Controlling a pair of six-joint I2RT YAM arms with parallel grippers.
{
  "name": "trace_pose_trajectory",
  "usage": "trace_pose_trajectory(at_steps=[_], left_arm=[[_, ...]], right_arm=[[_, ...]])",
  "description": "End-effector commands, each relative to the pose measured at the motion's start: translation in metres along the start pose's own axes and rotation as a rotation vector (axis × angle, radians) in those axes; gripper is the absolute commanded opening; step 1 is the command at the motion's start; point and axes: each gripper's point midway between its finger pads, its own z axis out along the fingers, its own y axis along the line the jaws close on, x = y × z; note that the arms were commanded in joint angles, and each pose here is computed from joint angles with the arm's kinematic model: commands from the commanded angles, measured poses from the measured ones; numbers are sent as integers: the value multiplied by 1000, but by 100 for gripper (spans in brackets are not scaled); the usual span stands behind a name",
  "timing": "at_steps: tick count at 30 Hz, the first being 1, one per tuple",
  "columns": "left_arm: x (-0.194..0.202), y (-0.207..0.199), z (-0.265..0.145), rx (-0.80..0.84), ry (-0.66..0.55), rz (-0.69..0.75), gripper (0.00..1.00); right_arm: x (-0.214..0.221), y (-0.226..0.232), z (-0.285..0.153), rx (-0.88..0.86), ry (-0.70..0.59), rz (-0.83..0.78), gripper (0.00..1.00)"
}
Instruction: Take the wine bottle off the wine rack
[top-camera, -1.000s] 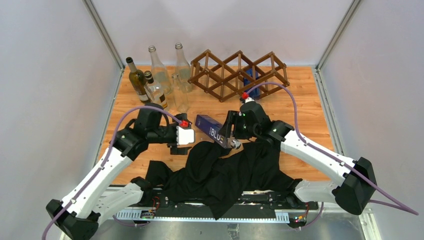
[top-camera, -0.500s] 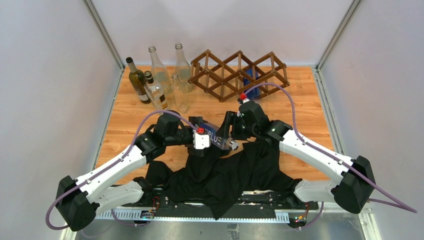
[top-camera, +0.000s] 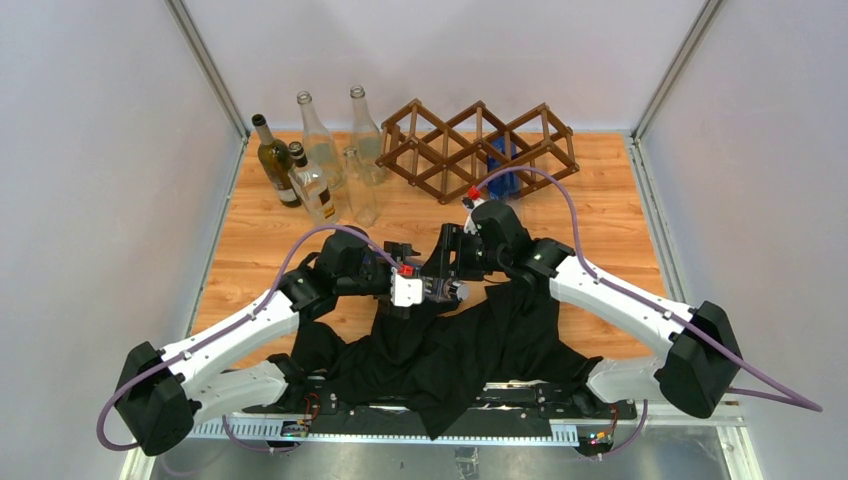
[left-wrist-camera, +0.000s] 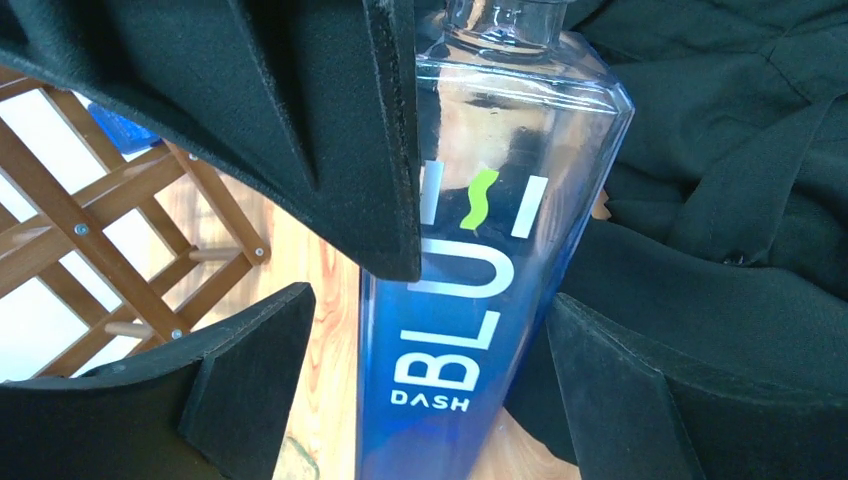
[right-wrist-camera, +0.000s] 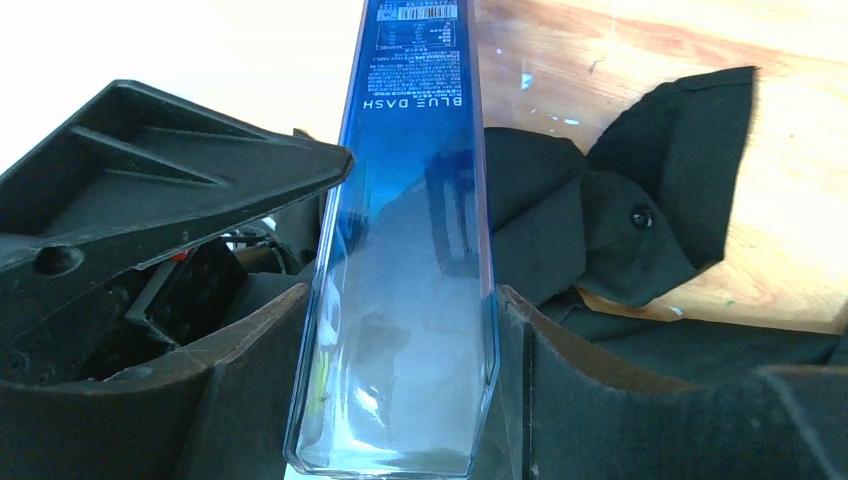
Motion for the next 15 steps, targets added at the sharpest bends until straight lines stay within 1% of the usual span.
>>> trace_pose_trajectory(at_steps=[1, 4, 9, 14, 15], left_arm=[[0, -4, 3, 14, -8, 28, 89], [2, -3, 3, 7, 0, 28, 85], [4, -7, 3, 20, 7, 27, 73], [8, -9, 2, 21, 23, 19, 66], [9, -10, 2, 22, 27, 17, 63]], right_arm=[[-32, 75, -18, -276, -85, -51, 0], [-32, 79, -21, -299, -81, -54, 0], [-33, 84, -25, -319, -84, -52, 0], [-31, 89, -28, -345, -76, -39, 0], [-35, 94, -29, -369, -91, -44, 0]])
